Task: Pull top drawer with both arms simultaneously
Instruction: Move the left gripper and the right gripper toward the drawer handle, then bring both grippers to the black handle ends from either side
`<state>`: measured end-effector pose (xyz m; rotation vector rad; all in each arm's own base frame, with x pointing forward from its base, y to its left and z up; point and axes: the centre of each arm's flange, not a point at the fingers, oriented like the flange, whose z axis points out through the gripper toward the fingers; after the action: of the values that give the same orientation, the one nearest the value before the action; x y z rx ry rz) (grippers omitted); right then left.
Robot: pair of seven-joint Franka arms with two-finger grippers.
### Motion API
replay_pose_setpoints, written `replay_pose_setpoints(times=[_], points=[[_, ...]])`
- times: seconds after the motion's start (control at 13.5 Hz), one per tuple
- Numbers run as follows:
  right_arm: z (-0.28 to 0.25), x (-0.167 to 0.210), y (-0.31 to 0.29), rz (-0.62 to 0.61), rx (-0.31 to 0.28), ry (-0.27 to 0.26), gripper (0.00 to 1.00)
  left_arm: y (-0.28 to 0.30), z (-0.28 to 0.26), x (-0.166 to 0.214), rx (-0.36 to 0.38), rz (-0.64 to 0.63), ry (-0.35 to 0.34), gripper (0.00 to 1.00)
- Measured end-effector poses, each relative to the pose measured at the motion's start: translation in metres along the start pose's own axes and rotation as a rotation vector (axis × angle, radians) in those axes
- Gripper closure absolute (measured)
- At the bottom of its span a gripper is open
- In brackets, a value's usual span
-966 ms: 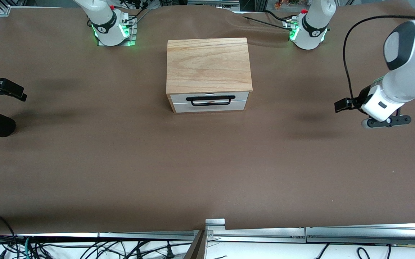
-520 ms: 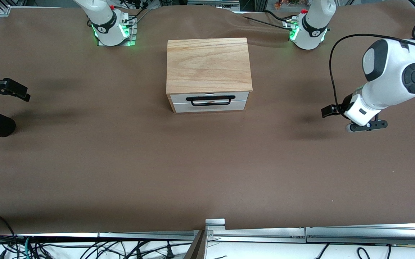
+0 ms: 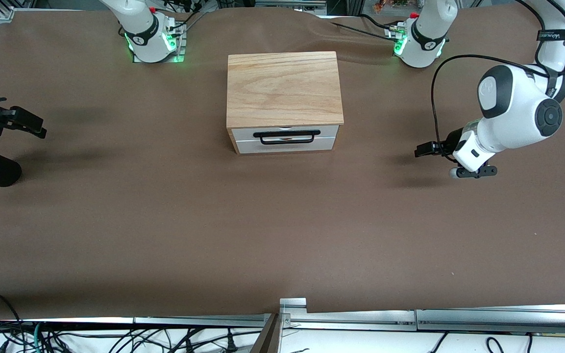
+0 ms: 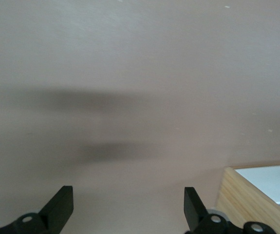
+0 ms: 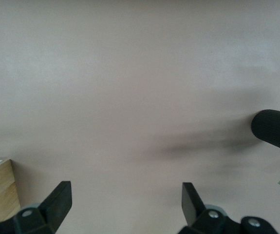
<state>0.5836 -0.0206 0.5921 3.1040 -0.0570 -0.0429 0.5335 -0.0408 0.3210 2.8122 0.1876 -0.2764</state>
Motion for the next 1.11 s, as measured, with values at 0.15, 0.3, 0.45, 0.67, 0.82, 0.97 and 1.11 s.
replay_pose_setpoints(times=[0.15, 0.3, 0.45, 0.67, 0.82, 0.97, 1.11], points=[[0.0, 0.0, 0.0, 0.0, 0.0, 0.0, 0.0, -0.004, 0.009, 0.0, -0.088, 0.014, -0.006, 0.0], [0.002, 0.001, 0.0, 0.0, 0.0, -0.004, 0.0, -0.004, 0.021, 0.001, -0.208, 0.05, -0.001, 0.0], [0.012, 0.004, -0.005, -0.006, 0.001, -0.025, 0.0, -0.001, 0.036, 0.005, -0.345, 0.065, 0.016, 0.0], [0.054, 0.017, -0.029, -0.022, 0.09, -0.109, 0.0, 0.016, 0.066, 0.005, -0.562, 0.073, 0.014, 0.0], [0.081, 0.026, -0.051, -0.02, 0.212, -0.163, 0.0, 0.028, 0.091, 0.004, -0.707, 0.109, 0.02, 0.0], [0.113, 0.035, -0.068, 0.003, 0.353, -0.225, 0.0, 0.042, 0.12, 0.001, -0.832, 0.148, 0.023, 0.0], [0.147, 0.046, -0.07, 0.047, 0.474, -0.285, 0.0, 0.063, 0.148, -0.005, -0.999, 0.174, 0.036, 0.0]])
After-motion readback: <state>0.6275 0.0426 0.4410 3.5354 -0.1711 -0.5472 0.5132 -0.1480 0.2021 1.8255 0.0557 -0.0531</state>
